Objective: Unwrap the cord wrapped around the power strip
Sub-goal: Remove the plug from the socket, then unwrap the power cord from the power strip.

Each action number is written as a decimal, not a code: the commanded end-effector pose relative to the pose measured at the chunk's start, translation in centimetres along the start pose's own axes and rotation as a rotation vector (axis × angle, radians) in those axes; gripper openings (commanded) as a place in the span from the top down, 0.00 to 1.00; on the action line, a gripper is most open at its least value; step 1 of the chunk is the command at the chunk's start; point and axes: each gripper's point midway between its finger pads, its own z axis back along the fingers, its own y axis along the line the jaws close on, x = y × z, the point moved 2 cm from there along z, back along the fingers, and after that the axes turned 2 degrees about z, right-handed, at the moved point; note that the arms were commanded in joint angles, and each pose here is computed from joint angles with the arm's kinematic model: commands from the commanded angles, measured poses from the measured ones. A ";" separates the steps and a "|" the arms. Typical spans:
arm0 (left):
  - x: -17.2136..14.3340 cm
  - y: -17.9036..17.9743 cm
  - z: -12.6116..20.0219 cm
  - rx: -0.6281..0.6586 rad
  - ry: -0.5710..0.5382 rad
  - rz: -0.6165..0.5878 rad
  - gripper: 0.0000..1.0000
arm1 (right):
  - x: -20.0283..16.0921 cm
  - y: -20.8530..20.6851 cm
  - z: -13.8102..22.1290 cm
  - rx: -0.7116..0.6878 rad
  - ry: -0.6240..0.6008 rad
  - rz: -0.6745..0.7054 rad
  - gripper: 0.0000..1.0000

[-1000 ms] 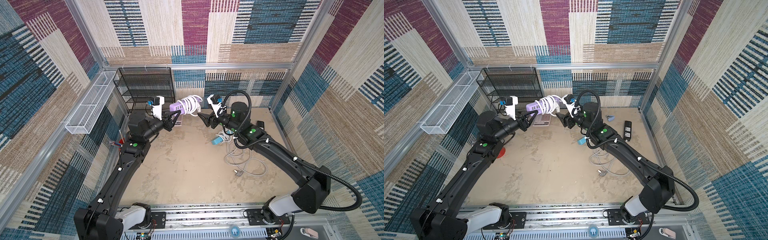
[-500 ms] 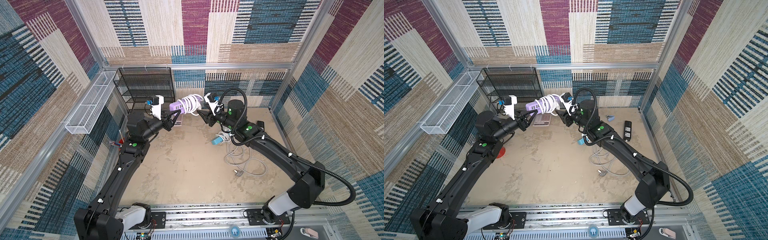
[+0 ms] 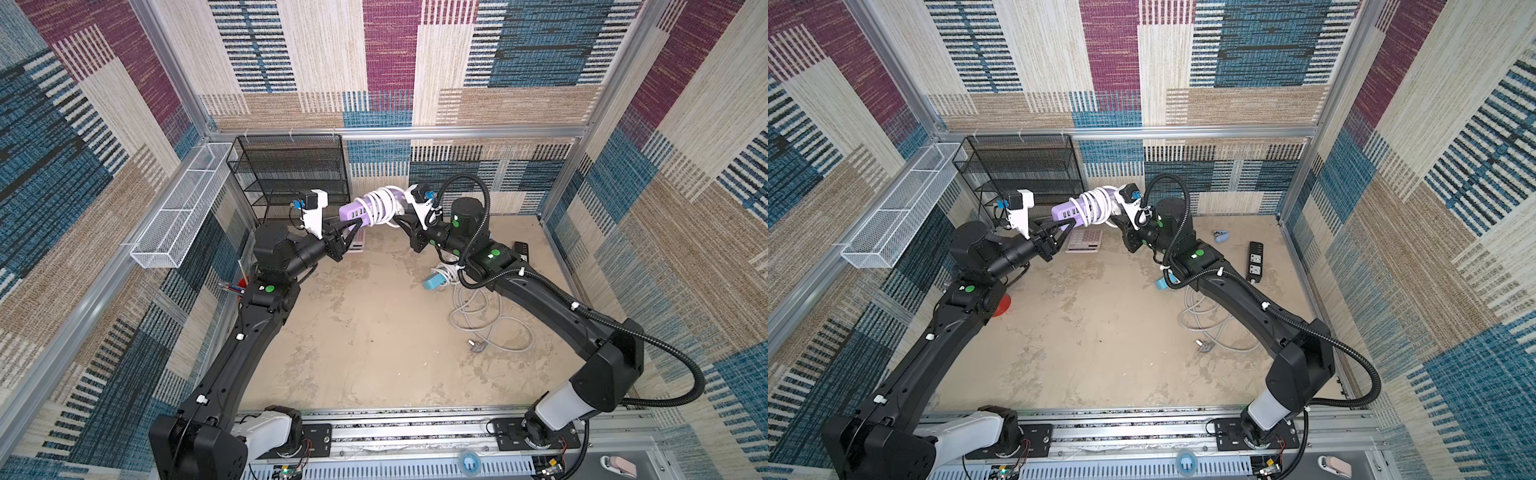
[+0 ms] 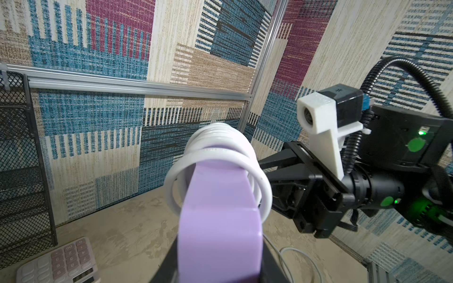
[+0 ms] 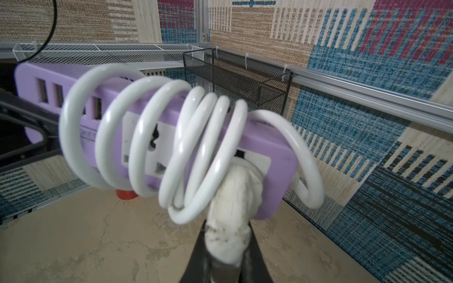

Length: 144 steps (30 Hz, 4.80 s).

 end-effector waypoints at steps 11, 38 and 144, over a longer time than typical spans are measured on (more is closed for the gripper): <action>1.2 0.0 0.0 -0.004 -0.064 -0.041 1.00 | 0.1 1.4 -1.2 -0.058 0.015 0.066 1.00; 1.5 1.5 0.4 0.060 -0.095 -0.036 1.00 | 0.0 -3.0 3.2 -0.014 -0.066 -0.055 1.00; 3.4 -5.0 0.3 -0.442 -0.061 0.014 1.00 | 8.2 -8.5 2.8 0.416 -0.389 0.038 1.00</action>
